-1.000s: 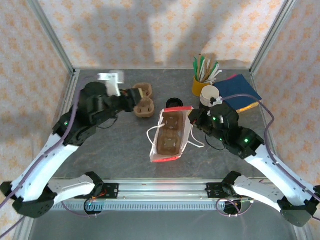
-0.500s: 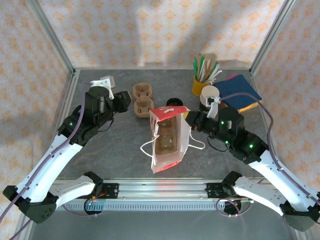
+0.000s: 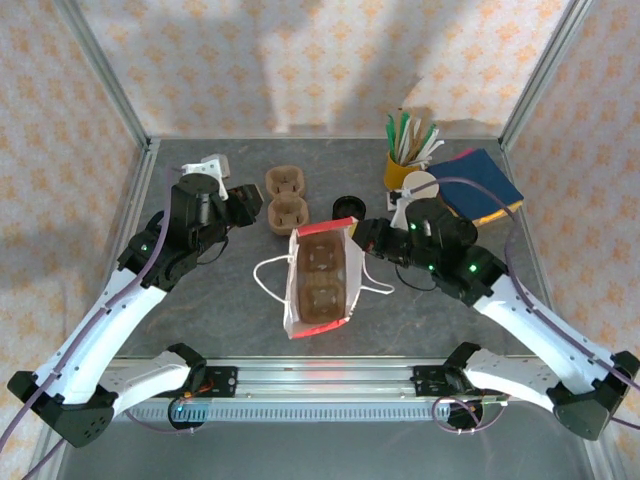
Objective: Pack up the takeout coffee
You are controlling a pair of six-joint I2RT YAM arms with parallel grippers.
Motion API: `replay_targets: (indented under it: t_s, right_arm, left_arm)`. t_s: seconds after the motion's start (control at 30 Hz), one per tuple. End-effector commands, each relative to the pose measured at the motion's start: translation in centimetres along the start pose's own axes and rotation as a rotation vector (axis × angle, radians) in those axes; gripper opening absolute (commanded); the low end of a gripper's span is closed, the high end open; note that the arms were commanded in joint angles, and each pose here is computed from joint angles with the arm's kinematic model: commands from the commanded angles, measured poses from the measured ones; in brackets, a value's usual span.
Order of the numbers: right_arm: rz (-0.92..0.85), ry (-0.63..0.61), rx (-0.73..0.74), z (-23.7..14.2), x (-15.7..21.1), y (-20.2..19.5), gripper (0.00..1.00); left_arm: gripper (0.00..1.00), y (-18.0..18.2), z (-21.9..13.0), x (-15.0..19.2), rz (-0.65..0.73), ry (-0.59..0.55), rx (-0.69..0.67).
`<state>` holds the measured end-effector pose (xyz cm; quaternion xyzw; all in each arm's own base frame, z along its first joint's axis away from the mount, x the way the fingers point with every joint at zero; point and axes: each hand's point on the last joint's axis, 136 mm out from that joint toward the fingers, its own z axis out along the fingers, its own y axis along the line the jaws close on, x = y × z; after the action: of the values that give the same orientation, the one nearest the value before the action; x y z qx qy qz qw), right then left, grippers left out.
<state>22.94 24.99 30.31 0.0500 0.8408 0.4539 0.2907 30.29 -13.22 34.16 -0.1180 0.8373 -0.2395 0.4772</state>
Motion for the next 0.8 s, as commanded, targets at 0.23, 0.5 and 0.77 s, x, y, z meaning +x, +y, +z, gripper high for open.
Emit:
replay_targets:
  t_s: [0.23,0.5,0.77]
  right_arm:
    - [0.07,0.071,0.084,2.2,-1.6,-0.3,0.08]
    - [0.059,0.075,0.144,4.3,-3.2,-2.0,0.12]
    - [0.044,0.043,0.182,4.3,-6.2,-2.5,0.32]
  left_arm:
    - [0.3,0.6,0.2,0.4,-0.018,0.012,-0.008]
    - [0.3,1.0,0.2,0.3,-0.018,0.009,-0.016]
    - [0.3,1.2,0.4,0.0,-0.015,0.006,-0.021]
